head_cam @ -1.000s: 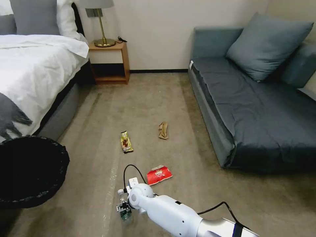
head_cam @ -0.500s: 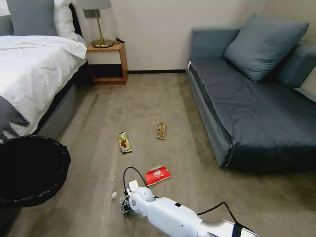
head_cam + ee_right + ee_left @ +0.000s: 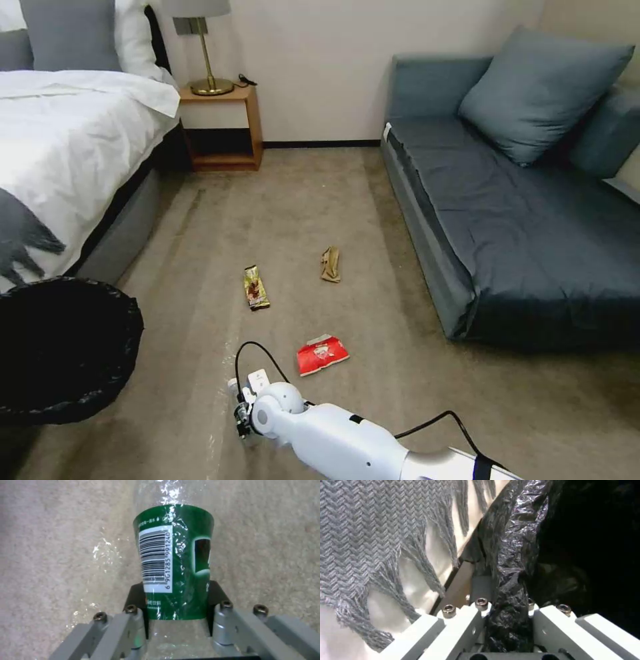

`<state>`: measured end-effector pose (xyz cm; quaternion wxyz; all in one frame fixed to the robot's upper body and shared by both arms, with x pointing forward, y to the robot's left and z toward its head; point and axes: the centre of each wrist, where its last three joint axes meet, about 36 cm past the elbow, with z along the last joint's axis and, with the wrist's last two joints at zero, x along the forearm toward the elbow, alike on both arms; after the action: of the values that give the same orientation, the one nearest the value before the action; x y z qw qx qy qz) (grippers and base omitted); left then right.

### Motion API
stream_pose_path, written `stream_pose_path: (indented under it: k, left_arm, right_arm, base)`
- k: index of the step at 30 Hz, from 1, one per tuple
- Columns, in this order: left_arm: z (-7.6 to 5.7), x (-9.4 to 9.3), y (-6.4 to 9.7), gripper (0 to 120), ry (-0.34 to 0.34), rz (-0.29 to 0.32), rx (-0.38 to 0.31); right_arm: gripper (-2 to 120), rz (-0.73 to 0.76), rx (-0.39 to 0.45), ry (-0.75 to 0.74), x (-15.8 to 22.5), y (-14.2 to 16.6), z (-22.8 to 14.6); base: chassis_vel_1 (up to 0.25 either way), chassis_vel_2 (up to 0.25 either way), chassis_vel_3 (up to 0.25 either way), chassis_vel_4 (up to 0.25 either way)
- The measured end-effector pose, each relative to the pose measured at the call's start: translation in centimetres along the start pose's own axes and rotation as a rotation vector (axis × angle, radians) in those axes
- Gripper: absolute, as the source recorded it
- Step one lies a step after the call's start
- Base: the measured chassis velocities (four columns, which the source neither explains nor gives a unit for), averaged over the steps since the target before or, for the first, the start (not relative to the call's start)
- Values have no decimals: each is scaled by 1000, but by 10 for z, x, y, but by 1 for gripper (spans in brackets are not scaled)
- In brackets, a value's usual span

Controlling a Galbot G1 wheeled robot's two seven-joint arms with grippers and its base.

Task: Pick up the trash bin, then pick up the garbage on the floor and place it into the trash bin.

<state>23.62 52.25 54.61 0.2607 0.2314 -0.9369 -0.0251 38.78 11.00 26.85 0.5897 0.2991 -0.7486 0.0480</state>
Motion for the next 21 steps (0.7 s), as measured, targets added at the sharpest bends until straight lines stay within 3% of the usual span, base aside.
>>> stream_pose_path:
  k: [7, 14, 21]
  left_arm:
    - [-1, 3, -1, 3, -6, 5, 5]
    - [5, 6, -9, 3, -2, 23, 23]
    - [11, 10, -23, 3, -1, 49, 40]
  right_arm:
    - [26, -31, 9, -41, 15, 9, -10]
    - [26, -134, -7, -170, 68, 23, -38]
    - [26, -145, -41, -262, 105, -6, -38]
  base:
    - [0, 0, 0, 0]
    - [0, 0, 0, 0]
    - [0, 0, 0, 0]
